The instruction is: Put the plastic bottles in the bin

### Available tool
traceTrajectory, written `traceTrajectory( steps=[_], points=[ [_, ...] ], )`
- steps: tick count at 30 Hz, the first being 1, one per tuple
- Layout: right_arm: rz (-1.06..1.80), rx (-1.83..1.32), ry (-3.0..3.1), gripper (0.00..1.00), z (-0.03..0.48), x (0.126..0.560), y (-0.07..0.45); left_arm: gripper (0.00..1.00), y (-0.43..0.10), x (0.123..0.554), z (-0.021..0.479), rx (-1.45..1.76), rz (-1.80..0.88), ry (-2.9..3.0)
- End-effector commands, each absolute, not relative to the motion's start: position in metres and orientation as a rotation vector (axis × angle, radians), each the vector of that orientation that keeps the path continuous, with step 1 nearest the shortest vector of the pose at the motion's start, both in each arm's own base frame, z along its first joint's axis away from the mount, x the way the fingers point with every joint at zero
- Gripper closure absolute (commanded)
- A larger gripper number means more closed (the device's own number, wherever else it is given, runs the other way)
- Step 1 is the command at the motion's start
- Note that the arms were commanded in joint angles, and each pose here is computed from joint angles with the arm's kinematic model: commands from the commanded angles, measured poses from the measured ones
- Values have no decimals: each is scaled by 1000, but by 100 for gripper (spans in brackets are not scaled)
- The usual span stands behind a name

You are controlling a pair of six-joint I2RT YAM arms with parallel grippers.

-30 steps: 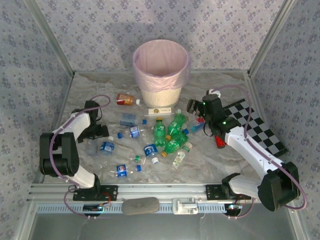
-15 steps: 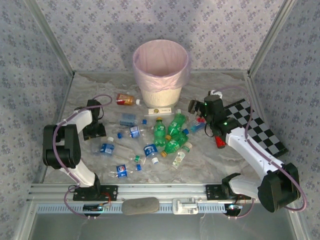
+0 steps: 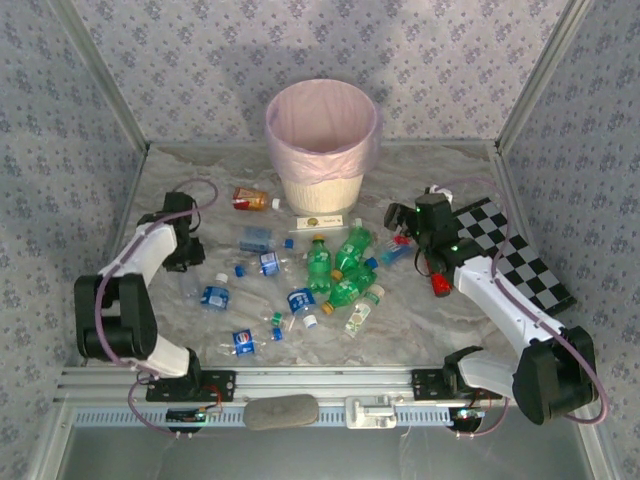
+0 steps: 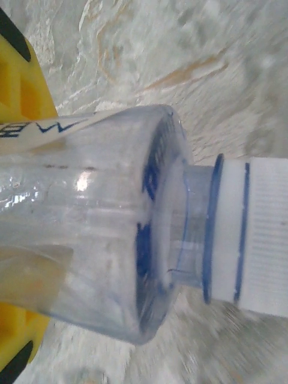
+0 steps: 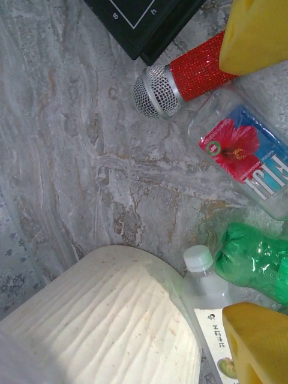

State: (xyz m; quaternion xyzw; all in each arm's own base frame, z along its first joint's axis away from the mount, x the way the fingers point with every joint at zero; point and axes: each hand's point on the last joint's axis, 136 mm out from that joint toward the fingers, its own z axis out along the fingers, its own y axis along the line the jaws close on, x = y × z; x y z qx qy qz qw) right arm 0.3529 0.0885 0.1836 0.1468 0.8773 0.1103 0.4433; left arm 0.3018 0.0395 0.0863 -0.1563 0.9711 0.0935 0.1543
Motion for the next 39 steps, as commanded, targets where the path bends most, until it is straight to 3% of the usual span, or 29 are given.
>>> traceTrajectory(
  steps=[1, 9, 25, 33, 39],
  points=[
    [329, 405, 2173, 1, 180, 354, 86, 63, 40, 321, 143, -473, 197, 2599],
    [387, 448, 2171, 1, 172, 352, 77, 63, -8, 339, 250, -393, -136, 2260],
    [341, 493, 2213, 1, 162, 342, 62, 63, -199, 395, 431, 87, -592, 1820],
    [401, 413, 2214, 1, 167, 331, 71, 62, -264, 445, 474, 270, -637, 1722],
    [431, 360, 2188, 1, 173, 317, 73, 62, -300, 500, 463, 339, -616, 1759]
  ],
)
